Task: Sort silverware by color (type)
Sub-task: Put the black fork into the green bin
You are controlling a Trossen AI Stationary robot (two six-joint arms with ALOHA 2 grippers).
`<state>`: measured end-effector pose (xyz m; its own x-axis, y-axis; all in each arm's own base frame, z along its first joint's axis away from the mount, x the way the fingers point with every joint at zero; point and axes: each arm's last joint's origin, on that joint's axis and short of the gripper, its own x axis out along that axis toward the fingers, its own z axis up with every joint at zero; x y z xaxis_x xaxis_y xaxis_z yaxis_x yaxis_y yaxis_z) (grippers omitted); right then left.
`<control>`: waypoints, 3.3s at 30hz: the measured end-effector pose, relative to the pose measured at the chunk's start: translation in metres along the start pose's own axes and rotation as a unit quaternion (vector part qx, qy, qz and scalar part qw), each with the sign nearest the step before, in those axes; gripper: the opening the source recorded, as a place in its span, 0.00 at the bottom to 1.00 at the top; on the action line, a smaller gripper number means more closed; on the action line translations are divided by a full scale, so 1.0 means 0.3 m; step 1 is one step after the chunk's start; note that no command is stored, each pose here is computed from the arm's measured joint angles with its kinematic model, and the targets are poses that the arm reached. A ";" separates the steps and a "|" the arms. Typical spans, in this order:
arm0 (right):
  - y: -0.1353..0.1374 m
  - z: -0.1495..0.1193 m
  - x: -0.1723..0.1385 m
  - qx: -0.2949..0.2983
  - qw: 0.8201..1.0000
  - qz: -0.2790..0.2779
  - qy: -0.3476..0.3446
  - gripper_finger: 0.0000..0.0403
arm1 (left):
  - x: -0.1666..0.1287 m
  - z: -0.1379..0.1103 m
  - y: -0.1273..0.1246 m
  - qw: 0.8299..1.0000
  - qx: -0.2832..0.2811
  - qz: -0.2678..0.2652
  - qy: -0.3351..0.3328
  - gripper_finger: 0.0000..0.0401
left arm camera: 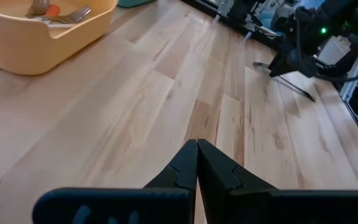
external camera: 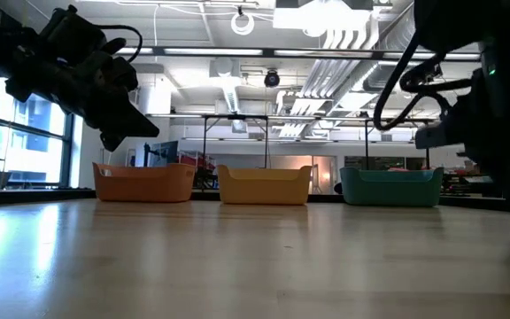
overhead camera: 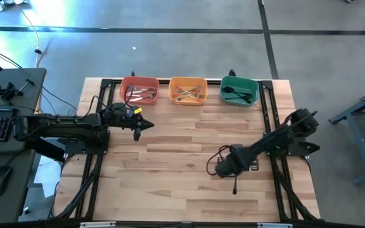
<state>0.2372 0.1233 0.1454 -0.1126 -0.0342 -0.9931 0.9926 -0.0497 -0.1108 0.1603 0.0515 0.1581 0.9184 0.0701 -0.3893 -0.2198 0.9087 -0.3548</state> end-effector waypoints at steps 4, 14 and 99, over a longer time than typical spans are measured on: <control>0.019 -0.005 0.026 0.015 1.000 -0.006 0.007 0.42 | -0.002 0.002 0.008 1.000 -0.003 0.006 -0.003 0.00; 0.039 -0.001 0.018 -0.015 0.999 0.037 0.001 0.21 | -0.003 0.004 0.014 1.000 -0.005 0.010 -0.005 0.00; 0.189 0.596 0.121 -0.332 0.856 0.397 -0.004 0.21 | -0.006 -0.028 0.033 0.996 -0.038 0.080 0.032 0.00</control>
<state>0.2814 -0.0591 0.1102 0.6114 0.1980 -0.7662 0.5641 0.5699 0.5975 0.1538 0.0568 0.1482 0.8475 0.1819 -0.4987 -0.3874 0.8542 -0.3469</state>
